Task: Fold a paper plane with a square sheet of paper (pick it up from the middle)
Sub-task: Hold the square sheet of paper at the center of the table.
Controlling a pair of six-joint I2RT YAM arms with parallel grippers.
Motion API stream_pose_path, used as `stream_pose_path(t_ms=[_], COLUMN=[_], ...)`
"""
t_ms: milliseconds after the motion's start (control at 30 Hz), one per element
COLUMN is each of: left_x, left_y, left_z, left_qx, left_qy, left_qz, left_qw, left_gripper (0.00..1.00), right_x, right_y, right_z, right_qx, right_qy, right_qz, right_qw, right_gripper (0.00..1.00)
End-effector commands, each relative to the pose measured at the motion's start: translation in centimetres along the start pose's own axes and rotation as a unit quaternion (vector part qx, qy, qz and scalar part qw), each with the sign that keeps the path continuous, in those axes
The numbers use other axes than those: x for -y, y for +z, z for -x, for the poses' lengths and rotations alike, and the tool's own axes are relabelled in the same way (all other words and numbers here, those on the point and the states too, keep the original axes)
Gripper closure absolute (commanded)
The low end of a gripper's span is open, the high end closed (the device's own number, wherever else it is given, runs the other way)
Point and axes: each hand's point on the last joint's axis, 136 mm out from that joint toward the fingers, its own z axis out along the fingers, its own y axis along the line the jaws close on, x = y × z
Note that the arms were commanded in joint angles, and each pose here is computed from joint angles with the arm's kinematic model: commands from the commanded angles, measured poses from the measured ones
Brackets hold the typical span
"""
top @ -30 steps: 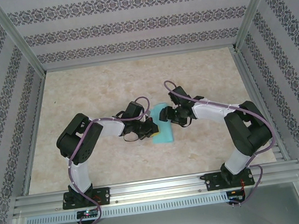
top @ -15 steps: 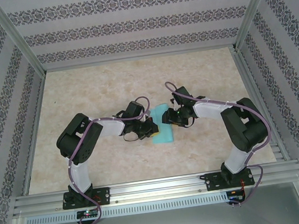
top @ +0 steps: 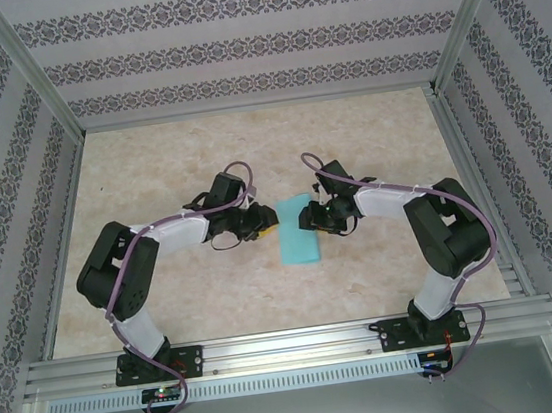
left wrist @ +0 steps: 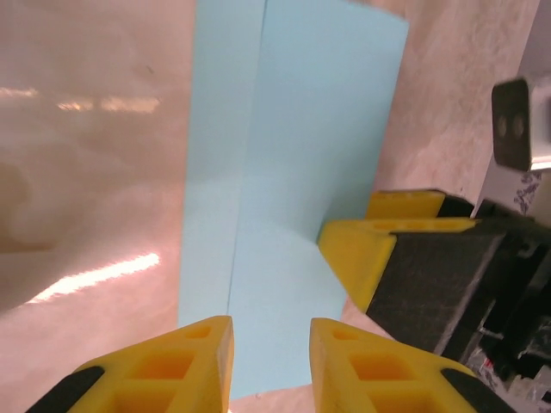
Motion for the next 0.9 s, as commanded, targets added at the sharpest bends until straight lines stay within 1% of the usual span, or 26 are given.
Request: stream_pose_path(t_ms=[0, 267, 633, 867], left_x=[-1.7, -2.3, -2.8, -4.3], left_y=[-0.6, -0.6, -0.3, -1.4], left_z=[0.1, 0.4, 0.5, 1.7], left_qx=[0.009, 0.015, 0.011, 0.033], left_qy=[-0.004, -0.006, -0.006, -0.013], left_qz=[0.031, 0.041, 0.047, 0.059], left_qw=[0.999, 0.999, 0.999, 0.998], left_gripper=[0.69, 0.69, 0.70, 0.70], right_x=[1.3, 1.5, 1.3, 1.5], right_y=[1.1, 2.3, 3.6, 4.2], right_z=[-0.3, -0.9, -1.5, -2.3], right_qx=[-0.006, -0.016, -0.032, -0.042], right_qy=[-0.016, -0.021, -0.029, -0.047], right_qz=[-0.060, -0.111, -0.131, -0.134], right_qw=[0.998, 0.993, 0.990, 0.989], right_gripper=[0.51, 0.46, 0.41, 0.41])
